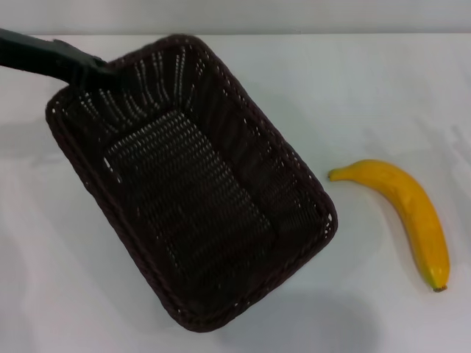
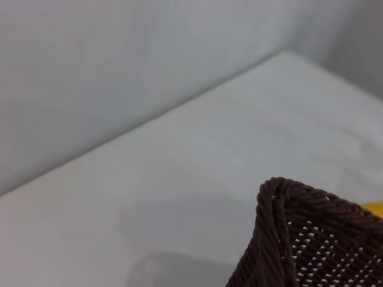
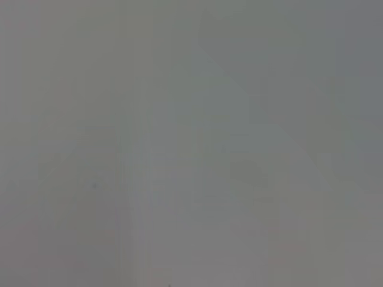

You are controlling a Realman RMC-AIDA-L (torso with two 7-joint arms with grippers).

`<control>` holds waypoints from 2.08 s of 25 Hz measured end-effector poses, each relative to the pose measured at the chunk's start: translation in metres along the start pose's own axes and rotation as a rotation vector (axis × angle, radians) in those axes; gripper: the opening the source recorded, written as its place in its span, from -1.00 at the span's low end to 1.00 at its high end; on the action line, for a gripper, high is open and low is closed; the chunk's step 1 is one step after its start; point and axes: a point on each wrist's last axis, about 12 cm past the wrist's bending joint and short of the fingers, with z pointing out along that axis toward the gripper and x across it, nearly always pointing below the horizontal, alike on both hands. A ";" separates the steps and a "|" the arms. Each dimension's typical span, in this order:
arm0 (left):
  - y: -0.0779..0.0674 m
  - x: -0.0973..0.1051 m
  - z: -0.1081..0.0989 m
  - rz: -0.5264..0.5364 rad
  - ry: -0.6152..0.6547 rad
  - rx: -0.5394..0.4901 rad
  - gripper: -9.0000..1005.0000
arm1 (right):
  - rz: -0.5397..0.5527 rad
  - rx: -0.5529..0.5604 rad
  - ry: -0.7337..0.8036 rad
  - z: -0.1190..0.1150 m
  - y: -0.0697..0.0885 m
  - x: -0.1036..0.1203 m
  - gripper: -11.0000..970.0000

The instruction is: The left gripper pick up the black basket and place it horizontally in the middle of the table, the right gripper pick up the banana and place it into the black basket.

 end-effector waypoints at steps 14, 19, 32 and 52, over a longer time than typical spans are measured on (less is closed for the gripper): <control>0.009 0.017 -0.033 -0.233 -0.244 0.012 -0.62 | -0.006 0.003 0.001 0.000 -0.001 0.000 0.79; 0.009 0.033 -0.033 -0.359 -0.327 0.023 -0.61 | -0.007 0.003 0.003 0.001 -0.001 0.000 0.80; 0.000 0.103 -0.002 -0.663 -0.607 -0.062 -0.59 | -0.045 0.021 -0.014 0.006 -0.006 -0.004 0.79; -0.022 0.144 0.056 -0.870 -0.652 -0.089 -0.55 | -0.094 0.042 -0.020 0.022 -0.012 -0.009 0.79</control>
